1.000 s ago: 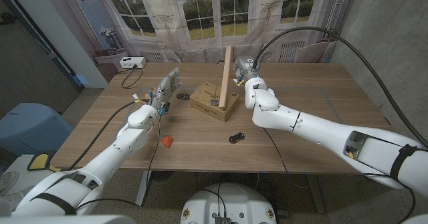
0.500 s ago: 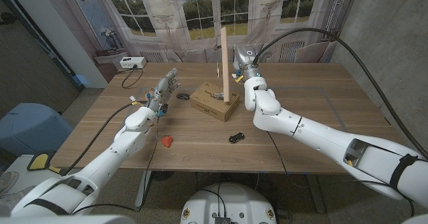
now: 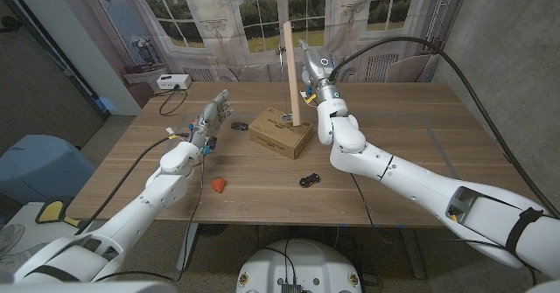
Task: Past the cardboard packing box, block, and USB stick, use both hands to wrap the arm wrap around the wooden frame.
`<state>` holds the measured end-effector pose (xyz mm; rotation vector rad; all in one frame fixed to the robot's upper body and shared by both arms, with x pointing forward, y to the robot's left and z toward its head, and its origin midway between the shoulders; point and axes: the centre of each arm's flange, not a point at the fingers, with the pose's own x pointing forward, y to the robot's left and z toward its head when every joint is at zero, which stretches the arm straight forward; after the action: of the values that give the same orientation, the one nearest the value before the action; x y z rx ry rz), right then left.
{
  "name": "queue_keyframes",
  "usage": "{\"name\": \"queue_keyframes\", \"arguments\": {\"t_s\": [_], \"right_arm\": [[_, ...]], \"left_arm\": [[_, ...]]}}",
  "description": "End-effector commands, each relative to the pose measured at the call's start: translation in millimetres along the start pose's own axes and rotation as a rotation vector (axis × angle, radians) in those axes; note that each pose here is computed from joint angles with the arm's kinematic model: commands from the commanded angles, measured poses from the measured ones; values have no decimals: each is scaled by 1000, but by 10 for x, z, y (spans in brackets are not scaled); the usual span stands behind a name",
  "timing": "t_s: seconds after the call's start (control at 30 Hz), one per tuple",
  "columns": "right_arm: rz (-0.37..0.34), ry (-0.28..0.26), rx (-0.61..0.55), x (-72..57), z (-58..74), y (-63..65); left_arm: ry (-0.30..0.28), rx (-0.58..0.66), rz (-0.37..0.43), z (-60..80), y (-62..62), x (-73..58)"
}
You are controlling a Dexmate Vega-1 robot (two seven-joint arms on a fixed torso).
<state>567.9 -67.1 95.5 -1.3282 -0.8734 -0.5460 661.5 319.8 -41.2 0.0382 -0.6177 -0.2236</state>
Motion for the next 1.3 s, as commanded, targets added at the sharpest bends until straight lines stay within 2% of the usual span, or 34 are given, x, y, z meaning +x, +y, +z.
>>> {"name": "queue_keyframes", "arguments": {"t_s": [0.03, 0.27, 0.47, 0.77, 1.03, 1.3], "right_arm": [[-93, -79, -76, 51, 136, -191], [-112, -144, -119, 134, 165, -299], [-128, -195, -139, 149, 205, -359], [-54, -304, -192, 228, 298, -469], [40, -360, -244, 279, 402, -553], [77, -417, -292, 272, 516, -589]], "left_arm": [[-6, 0, -3, 19, 62, -70], [-10, 7, -11, 71, 69, -66], [-16, 19, -17, 142, 63, -76], [-23, 41, -16, 250, 35, -145], [-29, 56, -12, 318, -23, -225], [-7, 107, -25, 426, -88, -301]]}}
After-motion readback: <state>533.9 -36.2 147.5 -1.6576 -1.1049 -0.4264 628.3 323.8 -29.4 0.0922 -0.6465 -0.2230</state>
